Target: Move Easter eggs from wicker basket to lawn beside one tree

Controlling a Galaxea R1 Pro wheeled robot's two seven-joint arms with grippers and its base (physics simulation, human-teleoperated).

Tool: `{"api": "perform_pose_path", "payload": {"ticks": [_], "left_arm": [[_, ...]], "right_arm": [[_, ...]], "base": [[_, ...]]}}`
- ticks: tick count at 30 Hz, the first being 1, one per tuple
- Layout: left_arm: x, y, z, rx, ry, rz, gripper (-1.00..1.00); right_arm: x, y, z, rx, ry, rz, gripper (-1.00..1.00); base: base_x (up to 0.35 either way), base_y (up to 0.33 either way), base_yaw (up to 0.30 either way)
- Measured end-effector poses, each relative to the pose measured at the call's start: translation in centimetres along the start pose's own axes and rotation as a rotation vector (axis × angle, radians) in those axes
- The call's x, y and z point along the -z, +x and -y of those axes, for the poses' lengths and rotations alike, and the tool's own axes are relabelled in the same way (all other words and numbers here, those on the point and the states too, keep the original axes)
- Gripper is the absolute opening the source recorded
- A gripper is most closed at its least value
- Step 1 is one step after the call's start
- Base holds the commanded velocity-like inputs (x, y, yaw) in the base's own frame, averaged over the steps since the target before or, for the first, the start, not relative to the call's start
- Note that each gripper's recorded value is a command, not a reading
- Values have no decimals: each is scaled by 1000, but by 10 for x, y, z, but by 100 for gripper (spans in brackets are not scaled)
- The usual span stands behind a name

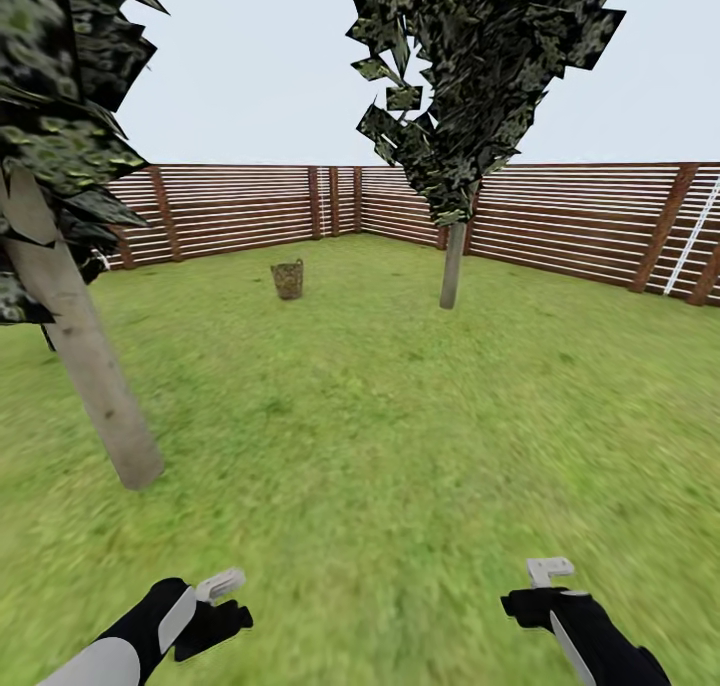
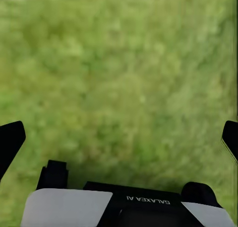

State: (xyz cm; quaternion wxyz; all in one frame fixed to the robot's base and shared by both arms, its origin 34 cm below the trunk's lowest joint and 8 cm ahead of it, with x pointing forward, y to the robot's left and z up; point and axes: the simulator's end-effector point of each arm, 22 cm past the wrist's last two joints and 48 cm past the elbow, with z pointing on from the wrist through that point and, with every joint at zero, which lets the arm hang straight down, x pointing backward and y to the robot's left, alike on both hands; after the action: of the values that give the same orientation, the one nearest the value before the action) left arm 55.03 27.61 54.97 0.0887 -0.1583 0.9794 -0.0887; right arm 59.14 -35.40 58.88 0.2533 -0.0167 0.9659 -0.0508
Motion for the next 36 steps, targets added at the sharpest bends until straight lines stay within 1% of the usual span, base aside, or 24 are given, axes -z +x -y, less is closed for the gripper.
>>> {"api": "perform_pose_path", "payload": {"ticks": [2,3,5,8,14,25,29,36], "left_arm": [[0,0,0,0,0,0,100],[-1,-1,4,-9,2,6,100],[2,-10,3,-10,7,31,100],[3,-15,3,-12,9,53,100],[-1,-14,17,-22,21,70,100],[-1,-24,21,-28,24,125,100],[-1,-24,22,-29,24,127,100],[-1,-23,23,-29,25,126,100]], "right_arm": [[0,0,0,0,-1,0,100],[0,-1,3,-4,-3,5,100],[1,-3,10,-3,4,16,100],[1,-2,22,0,20,12,100],[1,-2,19,-8,14,11,100],[1,-2,18,-8,12,11,100],[1,-2,18,-4,11,10,100],[1,-2,16,-2,9,9,100]], "base": [[202,-12,0],[271,-22,0],[283,-17,0],[301,-11,0],[325,-2,0],[331,-26,-5],[331,-123,-204],[331,-136,-289]]}}
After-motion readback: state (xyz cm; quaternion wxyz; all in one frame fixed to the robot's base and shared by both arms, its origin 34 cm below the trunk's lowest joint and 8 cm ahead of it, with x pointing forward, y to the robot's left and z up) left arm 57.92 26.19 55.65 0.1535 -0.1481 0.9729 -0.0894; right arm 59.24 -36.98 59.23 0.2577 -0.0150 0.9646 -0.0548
